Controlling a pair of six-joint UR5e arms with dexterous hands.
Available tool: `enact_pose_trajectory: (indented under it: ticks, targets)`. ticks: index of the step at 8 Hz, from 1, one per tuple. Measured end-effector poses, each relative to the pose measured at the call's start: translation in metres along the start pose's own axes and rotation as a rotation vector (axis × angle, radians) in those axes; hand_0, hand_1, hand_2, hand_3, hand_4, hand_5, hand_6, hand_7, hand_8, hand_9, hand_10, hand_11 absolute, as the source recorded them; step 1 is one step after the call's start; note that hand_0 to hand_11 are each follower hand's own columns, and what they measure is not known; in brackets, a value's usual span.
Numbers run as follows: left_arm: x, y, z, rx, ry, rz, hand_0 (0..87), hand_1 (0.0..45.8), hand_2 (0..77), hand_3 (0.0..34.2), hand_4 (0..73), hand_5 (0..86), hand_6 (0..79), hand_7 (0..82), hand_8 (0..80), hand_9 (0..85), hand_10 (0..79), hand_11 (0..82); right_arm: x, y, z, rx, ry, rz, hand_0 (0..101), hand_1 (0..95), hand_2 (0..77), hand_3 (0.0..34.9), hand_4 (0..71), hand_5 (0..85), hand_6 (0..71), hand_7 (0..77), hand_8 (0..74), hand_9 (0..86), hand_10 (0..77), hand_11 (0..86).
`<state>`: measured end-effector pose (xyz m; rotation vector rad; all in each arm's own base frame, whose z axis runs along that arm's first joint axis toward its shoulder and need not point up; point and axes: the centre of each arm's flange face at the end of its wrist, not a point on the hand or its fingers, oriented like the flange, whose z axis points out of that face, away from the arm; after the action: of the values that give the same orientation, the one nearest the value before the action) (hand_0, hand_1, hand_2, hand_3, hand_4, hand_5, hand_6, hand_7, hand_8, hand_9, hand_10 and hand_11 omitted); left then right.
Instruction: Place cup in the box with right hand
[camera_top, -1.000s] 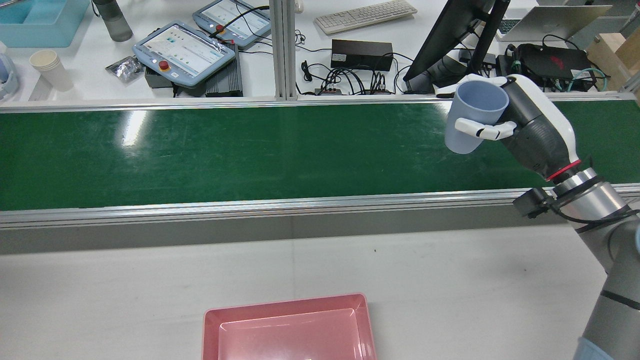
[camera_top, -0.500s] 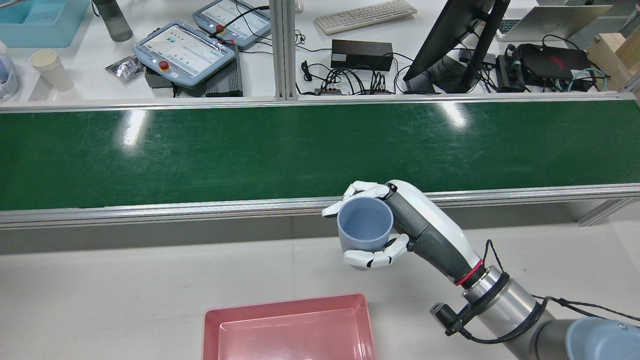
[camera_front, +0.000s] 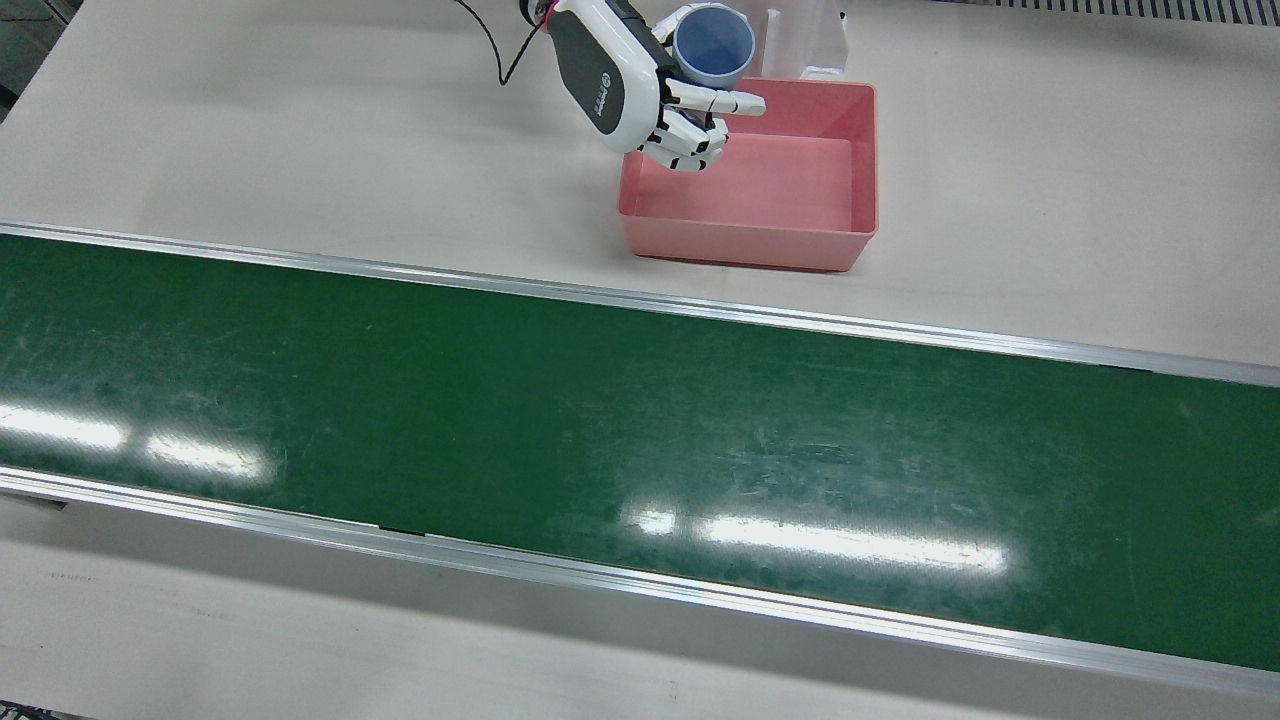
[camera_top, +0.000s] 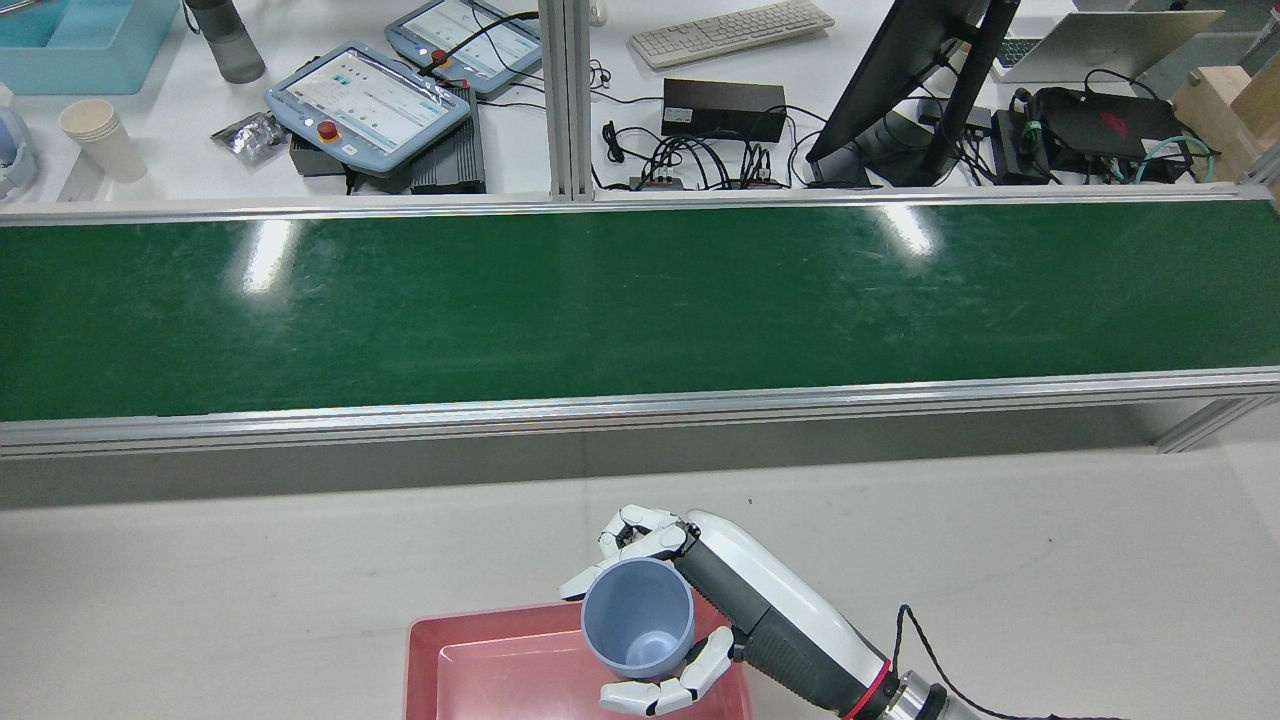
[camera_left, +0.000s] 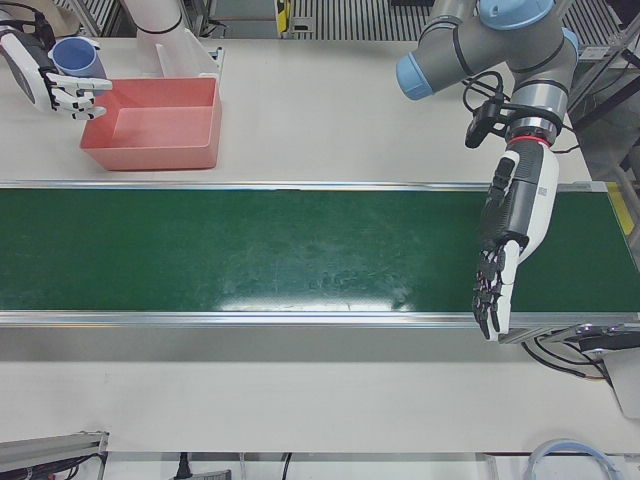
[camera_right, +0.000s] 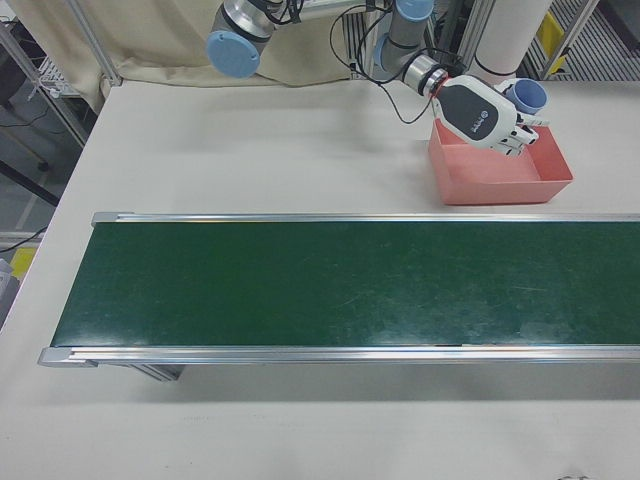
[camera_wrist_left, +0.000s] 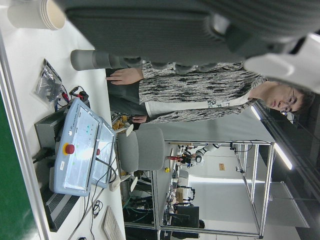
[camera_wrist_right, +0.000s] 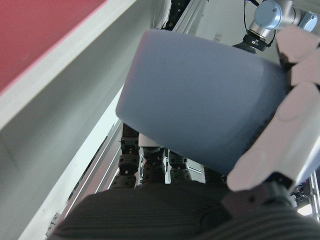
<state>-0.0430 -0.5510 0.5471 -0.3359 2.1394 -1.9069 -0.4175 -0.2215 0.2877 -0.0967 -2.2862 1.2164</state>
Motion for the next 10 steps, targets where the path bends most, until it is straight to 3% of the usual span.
enact_pose_trajectory:
  ticks: [1, 2, 3, 4, 5, 6, 7, 8, 10]
  targets:
    - [0.000, 0.000, 0.000, 0.000, 0.000, 0.000, 0.0, 0.5, 1.1, 0.0, 1.1, 0.0, 0.5, 0.5, 0.0, 0.0, 0.0, 0.0, 0.014, 0.003, -0.001, 0.003, -0.001, 0.013, 45, 4.9, 32.2, 0.0, 35.5, 7.1, 27.3, 70.4, 43.6, 77.4, 32.7, 45.8]
    - [0.000, 0.000, 0.000, 0.000, 0.000, 0.000, 0.0, 0.5, 1.1, 0.0, 1.1, 0.5, 0.5, 0.5, 0.0, 0.0, 0.0, 0.0, 0.027, 0.003, 0.000, -0.002, -0.009, 0.030, 47, 4.9, 32.2, 0.0, 36.0, 7.1, 14.7, 60.5, 25.6, 0.0, 9.3, 23.5]
    - [0.000, 0.000, 0.000, 0.000, 0.000, 0.000, 0.0, 0.5, 1.1, 0.0, 1.1, 0.0, 0.5, 0.5, 0.0, 0.0, 0.0, 0.0, 0.034, 0.003, 0.001, -0.009, -0.016, 0.044, 46, 8.7, 36.0, 0.0, 28.4, 6.0, 0.5, 48.5, 8.7, 1.1, 0.5, 8.7]
    - [0.000, 0.000, 0.000, 0.000, 0.000, 0.000, 0.0, 0.5, 1.1, 0.0, 1.1, 0.0, 0.5, 0.5, 0.0, 0.0, 0.0, 0.0, 0.036, 0.003, 0.002, -0.013, -0.020, 0.057, 47, 21.3, 26.2, 0.0, 17.5, 4.9, 0.5, 30.0, 0.5, 1.6, 0.0, 1.1]
    - [0.000, 0.000, 0.000, 0.000, 0.000, 0.000, 0.0, 0.5, 1.1, 0.0, 1.1, 0.0, 0.5, 0.5, 0.0, 0.0, 0.0, 0.0, 0.036, 0.004, 0.001, -0.016, -0.022, 0.074, 47, 7.6, 8.2, 0.0, 0.0, 5.5, 1.6, 1.6, 7.1, 5.4, 0.0, 0.5]
    - [0.000, 0.000, 0.000, 0.000, 0.000, 0.000, 0.0, 0.5, 1.1, 0.0, 1.1, 0.0, 0.5, 0.5, 0.0, 0.0, 0.0, 0.0, 0.034, 0.005, 0.001, -0.020, -0.024, 0.091, 47, 14.2, 1.6, 0.0, 0.0, 5.5, 1.6, 1.6, 8.2, 8.7, 0.0, 0.5]
    - [0.000, 0.000, 0.000, -0.001, 0.000, 0.000, 0.0, 0.5, 1.1, 0.0, 1.1, 0.0, 0.5, 0.5, 0.0, 0.0, 0.0, 0.0, 0.029, 0.005, 0.002, -0.023, -0.031, 0.104, 47, 12.0, 1.1, 1.2, 0.0, 5.5, 1.6, 1.6, 8.2, 8.7, 0.0, 0.5]
    - [0.000, 0.001, 0.000, -0.001, 0.000, 0.000, 0.0, 0.5, 1.1, 0.0, 1.1, 0.5, 0.5, 0.5, 0.0, 0.0, 0.0, 0.0, 0.010, 0.004, 0.003, -0.032, -0.054, 0.115, 47, 12.0, 1.1, 1.8, 0.0, 5.5, 1.6, 8.2, 8.2, 9.3, 0.0, 0.5]
    - [0.000, 0.000, 0.000, -0.001, 0.000, 0.000, 0.0, 0.5, 1.1, 0.0, 1.1, 0.0, 0.0, 0.5, 0.0, 0.0, 0.0, 0.0, -0.064, -0.034, 0.011, -0.041, -0.138, 0.107, 47, 12.0, 1.1, 2.7, 0.0, 5.5, 1.6, 8.2, 9.3, 10.4, 0.0, 0.5]
